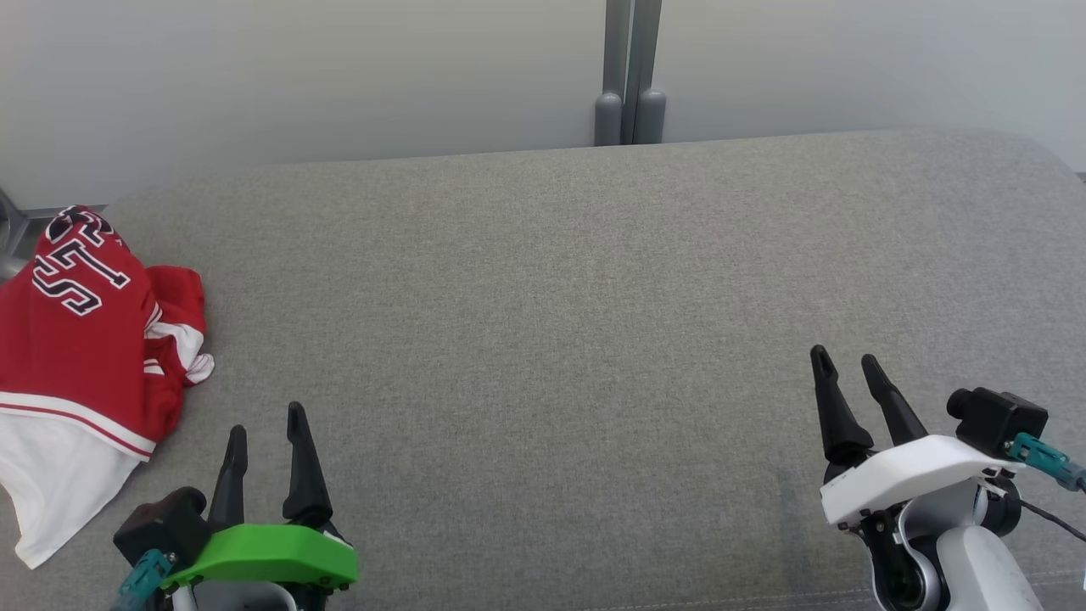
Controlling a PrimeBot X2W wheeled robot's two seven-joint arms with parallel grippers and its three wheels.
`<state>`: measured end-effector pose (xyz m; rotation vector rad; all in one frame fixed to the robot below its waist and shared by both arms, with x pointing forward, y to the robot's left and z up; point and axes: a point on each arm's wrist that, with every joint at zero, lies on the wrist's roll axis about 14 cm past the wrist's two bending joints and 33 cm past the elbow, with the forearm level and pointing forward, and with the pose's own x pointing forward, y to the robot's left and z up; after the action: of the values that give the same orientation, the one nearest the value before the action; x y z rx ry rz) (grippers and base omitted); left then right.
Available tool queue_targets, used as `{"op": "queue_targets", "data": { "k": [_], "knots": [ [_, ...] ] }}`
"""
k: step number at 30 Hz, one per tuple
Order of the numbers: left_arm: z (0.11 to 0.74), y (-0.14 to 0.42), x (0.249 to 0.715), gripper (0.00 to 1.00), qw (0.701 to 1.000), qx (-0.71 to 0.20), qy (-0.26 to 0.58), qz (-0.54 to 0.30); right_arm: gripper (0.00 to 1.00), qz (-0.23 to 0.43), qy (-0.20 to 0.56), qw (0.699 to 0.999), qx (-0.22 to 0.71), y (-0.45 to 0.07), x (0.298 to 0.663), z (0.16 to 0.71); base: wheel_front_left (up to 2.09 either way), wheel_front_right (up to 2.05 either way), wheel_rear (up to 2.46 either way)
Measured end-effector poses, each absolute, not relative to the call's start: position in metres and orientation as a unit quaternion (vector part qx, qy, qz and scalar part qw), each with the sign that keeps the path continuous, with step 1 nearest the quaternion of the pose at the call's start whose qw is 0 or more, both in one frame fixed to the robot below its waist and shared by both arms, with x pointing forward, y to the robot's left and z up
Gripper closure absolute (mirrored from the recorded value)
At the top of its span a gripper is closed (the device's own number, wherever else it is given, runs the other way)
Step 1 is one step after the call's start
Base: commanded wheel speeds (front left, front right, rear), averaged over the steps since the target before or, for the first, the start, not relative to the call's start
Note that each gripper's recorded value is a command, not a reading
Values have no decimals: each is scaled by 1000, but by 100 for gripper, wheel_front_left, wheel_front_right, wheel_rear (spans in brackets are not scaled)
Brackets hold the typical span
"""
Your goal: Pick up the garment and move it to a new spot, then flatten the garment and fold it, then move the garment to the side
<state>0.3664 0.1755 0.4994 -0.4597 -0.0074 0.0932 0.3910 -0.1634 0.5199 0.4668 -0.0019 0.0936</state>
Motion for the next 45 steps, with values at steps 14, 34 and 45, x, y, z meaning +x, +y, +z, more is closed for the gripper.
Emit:
{"op": "queue_targets", "data": {
  "k": [14,34,45],
  "knots": [
    [501,180,364,0,985,-166,-11,49,0,64,-1,985,158,-151,388,514,0,0,0],
    [504,182,359,0,996,-75,-18,41,0,110,-25,991,74,-125,384,524,0,0,0],
    [510,190,356,0,998,-34,-28,51,0,126,-43,990,36,-116,382,530,0,0,0]
  ]
}}
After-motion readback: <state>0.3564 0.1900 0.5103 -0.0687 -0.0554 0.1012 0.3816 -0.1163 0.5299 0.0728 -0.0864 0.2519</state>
